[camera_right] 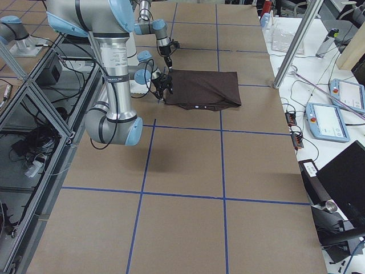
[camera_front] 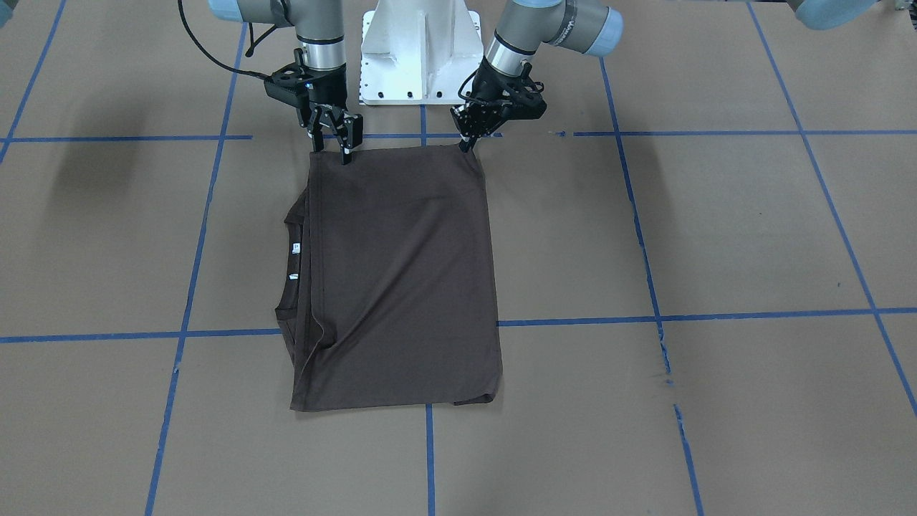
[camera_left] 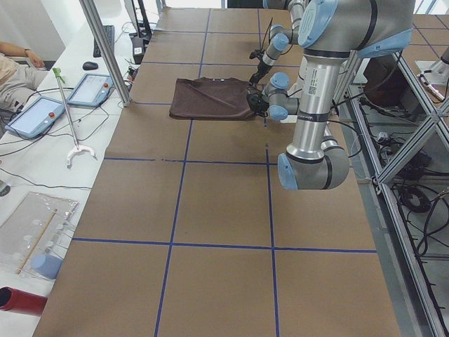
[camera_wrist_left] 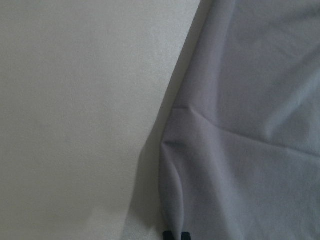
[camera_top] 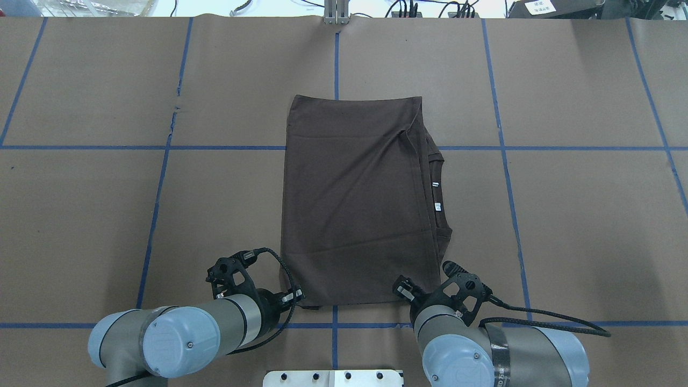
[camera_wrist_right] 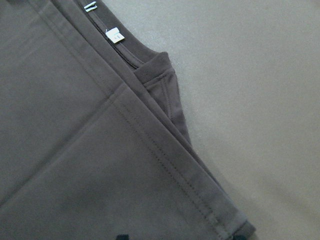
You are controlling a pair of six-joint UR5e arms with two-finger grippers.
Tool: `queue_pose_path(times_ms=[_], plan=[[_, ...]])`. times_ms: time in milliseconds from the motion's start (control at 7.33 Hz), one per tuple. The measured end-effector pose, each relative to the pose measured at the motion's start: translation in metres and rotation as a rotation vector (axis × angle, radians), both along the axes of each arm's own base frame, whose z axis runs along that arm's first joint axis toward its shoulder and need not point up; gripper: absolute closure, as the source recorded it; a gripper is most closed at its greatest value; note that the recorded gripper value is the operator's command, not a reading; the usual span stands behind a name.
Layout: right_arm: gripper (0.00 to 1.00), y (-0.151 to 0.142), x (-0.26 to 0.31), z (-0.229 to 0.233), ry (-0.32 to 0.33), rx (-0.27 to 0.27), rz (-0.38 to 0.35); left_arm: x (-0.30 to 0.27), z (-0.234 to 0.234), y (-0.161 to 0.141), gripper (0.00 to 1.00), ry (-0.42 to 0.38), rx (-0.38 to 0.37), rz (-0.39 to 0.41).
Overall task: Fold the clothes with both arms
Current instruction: 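Move the right gripper to the shirt's other near corner, then close both grippers on the shirt's corners nearest the robot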
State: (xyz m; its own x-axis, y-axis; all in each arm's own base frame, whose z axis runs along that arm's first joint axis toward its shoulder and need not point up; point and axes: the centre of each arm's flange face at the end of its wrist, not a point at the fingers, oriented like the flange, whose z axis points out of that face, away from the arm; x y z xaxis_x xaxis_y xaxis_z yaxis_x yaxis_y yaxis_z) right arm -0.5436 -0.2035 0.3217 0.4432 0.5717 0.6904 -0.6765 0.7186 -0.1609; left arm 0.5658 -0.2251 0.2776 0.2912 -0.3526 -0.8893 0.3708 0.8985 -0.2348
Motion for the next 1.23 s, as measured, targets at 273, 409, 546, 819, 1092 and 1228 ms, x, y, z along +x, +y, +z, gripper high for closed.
queue_pose_path(times_ms=[273,409,546,819,1092,1228], plan=[[0.25,0.0004,-0.0025,0.0040,0.009,0.000,0.000,0.0000,-0.0001,0.0000,1.00,0.001,0.000,0.000],[0.25,0.0005,-0.0033,0.0053,0.012,0.000,0.001,-0.0002,-0.0003,0.0001,1.00,0.001,0.000,0.001],[0.25,0.0004,-0.0039,0.0063,0.014,0.001,0.001,-0.0003,-0.0005,0.0001,1.00,0.002,0.000,0.001],[0.25,0.0002,-0.0045,0.0075,0.017,0.003,0.003,-0.0010,-0.0016,0.0002,1.00,0.004,0.000,0.001],[0.25,-0.0002,-0.0059,0.0069,0.017,0.005,0.005,-0.0015,-0.0025,0.0003,1.00,0.006,0.001,0.001],[0.26,-0.0003,-0.0071,0.0058,0.016,0.006,0.005,-0.0017,-0.0027,0.0003,1.00,0.006,0.001,0.002]])
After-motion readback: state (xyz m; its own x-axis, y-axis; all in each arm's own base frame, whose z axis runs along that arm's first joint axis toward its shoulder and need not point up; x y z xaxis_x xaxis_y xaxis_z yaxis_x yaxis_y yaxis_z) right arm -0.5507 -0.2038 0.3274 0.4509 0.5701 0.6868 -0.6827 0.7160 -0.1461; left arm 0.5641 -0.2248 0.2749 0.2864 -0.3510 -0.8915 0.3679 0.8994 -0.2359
